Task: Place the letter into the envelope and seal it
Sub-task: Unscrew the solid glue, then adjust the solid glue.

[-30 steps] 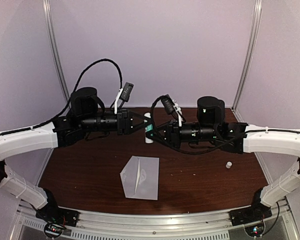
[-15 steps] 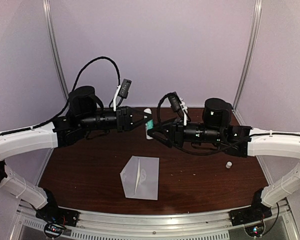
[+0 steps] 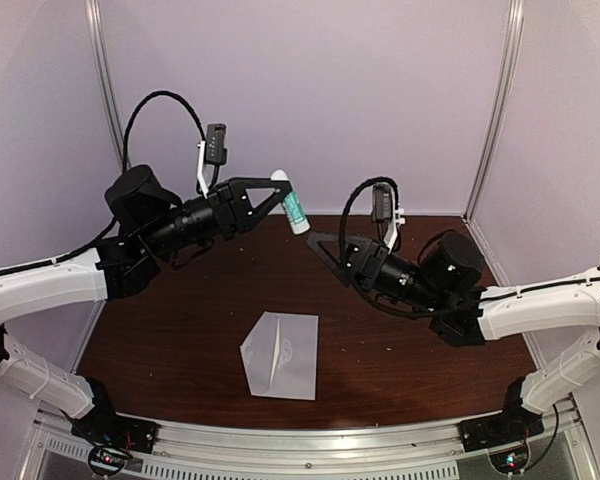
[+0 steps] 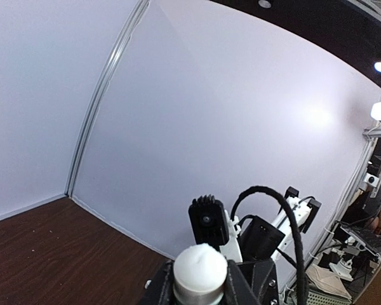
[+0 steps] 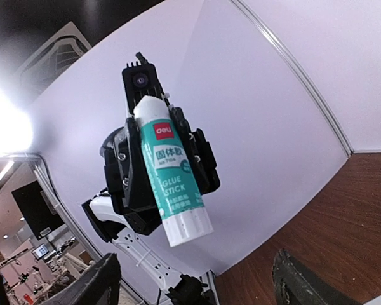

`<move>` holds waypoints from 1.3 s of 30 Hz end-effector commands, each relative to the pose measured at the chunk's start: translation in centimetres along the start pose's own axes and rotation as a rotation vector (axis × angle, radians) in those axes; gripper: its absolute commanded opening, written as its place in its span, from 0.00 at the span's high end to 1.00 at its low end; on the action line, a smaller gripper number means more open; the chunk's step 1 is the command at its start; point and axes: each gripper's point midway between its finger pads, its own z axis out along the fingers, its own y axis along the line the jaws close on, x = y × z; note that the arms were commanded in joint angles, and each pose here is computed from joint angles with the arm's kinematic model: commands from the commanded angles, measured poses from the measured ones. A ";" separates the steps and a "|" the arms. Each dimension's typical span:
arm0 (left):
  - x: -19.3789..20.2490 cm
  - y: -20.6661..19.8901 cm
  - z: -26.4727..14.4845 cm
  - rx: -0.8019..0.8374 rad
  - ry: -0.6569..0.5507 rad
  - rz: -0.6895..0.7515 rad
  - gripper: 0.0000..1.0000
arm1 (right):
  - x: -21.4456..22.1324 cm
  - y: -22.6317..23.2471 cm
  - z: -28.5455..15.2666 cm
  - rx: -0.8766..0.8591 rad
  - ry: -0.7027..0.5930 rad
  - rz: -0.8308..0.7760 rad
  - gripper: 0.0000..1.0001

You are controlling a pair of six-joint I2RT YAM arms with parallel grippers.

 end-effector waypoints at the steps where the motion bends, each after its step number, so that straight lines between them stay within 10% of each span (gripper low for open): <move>1: -2.6 -2.3 -0.2 0.058 -0.128 0.045 1.00 | -3.4 3.3 1.0 -0.165 -0.144 0.075 0.21; 27: -2.1 -2.8 0.6 0.106 -0.154 0.053 1.00 | -4.5 6.6 3.9 -0.350 -0.151 0.147 0.52; 39: -0.7 -2.2 0.5 0.089 -0.104 0.024 1.00 | -4.9 6.5 3.2 -0.330 -0.178 0.118 0.81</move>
